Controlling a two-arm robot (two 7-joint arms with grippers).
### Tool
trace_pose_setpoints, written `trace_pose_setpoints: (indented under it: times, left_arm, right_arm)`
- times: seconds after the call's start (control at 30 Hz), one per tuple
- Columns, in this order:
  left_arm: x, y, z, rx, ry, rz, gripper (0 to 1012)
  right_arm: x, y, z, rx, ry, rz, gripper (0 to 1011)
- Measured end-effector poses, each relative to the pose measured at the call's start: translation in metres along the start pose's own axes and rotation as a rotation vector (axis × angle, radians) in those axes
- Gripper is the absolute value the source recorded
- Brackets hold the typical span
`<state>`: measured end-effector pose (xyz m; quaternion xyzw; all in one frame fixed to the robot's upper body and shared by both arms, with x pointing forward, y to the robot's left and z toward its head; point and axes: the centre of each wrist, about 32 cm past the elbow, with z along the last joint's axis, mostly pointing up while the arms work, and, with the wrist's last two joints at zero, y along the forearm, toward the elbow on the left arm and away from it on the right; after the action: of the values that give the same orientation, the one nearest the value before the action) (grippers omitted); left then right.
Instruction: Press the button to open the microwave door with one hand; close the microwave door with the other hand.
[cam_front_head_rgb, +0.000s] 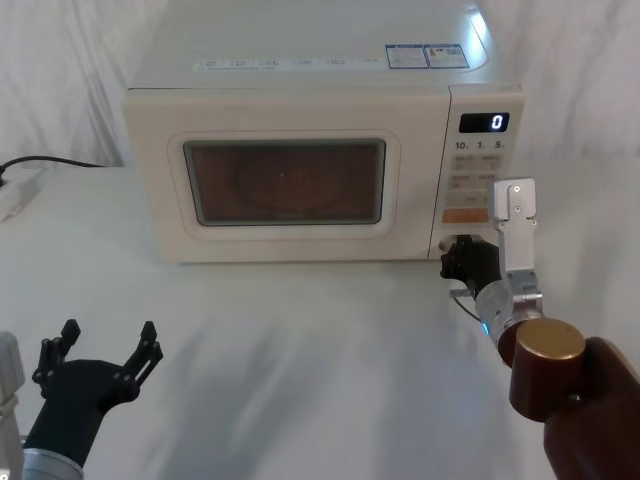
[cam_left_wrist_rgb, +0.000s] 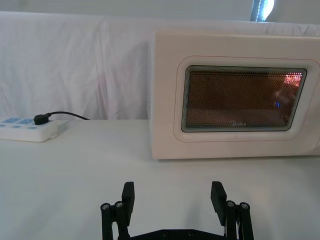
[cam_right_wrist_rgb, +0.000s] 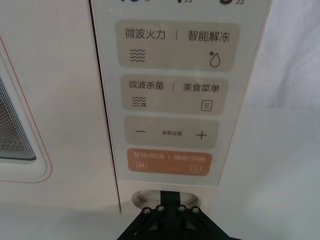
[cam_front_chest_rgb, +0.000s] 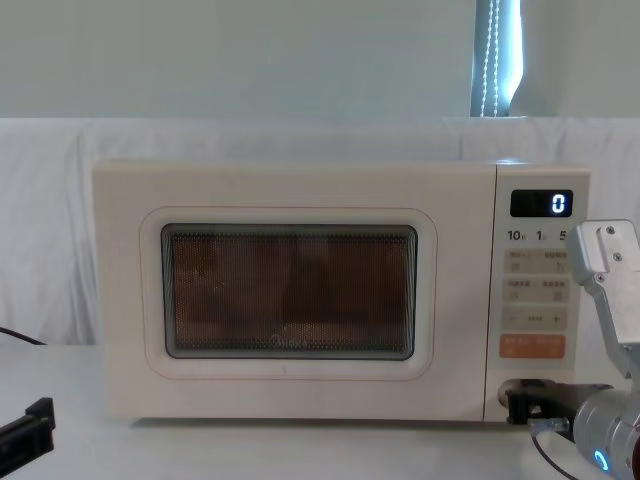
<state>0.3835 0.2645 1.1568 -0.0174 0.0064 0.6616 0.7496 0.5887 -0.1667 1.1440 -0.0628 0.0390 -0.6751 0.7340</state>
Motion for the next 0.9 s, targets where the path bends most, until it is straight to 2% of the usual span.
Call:
trace_pose_setpoints:
  times: [0.9]
  left_arm:
    - [0.0, 0.0, 0.0, 0.0, 0.0, 0.0, 1001]
  right_arm:
    - [-0.0022, 0.0079, -0.0017, 0.008, 0.015, 0.003, 0]
